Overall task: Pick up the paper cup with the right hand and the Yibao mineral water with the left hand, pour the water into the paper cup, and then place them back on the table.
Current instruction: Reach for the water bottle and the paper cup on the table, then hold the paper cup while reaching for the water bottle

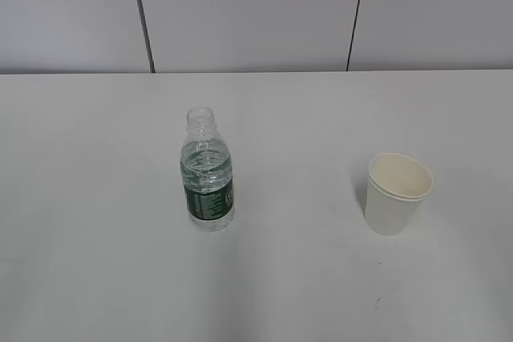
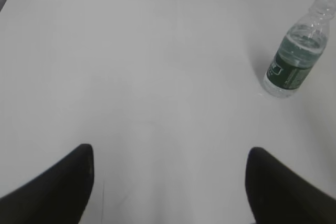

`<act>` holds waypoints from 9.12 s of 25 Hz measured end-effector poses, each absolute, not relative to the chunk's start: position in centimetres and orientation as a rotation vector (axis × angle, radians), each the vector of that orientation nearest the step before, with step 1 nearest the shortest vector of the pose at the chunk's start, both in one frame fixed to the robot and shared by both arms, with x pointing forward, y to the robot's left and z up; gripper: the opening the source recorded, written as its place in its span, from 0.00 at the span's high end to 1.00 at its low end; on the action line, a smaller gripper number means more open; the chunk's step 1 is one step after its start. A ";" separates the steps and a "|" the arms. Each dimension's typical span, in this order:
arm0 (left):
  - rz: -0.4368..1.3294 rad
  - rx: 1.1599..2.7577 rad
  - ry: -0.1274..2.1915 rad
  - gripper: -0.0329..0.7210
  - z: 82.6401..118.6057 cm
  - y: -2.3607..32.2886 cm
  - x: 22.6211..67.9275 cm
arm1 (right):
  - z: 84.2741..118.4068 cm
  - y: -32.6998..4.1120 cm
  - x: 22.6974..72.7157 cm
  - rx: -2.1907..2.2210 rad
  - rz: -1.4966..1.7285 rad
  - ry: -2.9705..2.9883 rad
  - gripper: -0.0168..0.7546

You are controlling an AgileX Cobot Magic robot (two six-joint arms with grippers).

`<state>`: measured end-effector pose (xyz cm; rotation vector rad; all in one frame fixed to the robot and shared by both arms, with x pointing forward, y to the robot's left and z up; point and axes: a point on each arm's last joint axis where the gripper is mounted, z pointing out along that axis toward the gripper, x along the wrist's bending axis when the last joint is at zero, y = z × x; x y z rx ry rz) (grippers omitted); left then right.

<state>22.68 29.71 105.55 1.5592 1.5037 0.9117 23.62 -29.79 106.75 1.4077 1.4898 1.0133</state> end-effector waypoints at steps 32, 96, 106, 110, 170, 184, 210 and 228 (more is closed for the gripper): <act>1.111 1.301 1.312 0.29 104.3 30.0 30.9 | 101.9 -29.9 31.3 1.206 1.052 1.366 0.22; 1.100 1.467 1.050 0.29 98.2 28.3 43.2 | 96.4 -28.1 41.5 1.119 1.134 1.572 0.22; 1.073 1.440 0.956 0.29 97.9 27.6 43.9 | 94.7 -27.2 42.6 1.074 1.221 1.642 0.22; 0.973 1.439 1.018 0.29 96.5 27.4 44.4 | 94.0 -26.9 43.0 1.066 1.253 1.661 0.22; 0.456 1.745 0.863 0.16 87.1 23.9 48.5 | 84.5 -26.6 47.2 1.239 1.153 1.911 0.12; 0.378 1.776 0.721 0.17 86.2 19.2 49.9 | 83.3 -26.4 49.3 1.232 1.184 1.915 0.12; 0.397 1.753 0.770 0.17 86.2 19.3 50.2 | 83.4 -25.8 50.4 1.153 1.242 1.941 0.30; 0.379 1.761 0.753 0.17 86.2 19.2 50.0 | 85.4 -22.8 53.3 0.747 1.597 2.160 0.30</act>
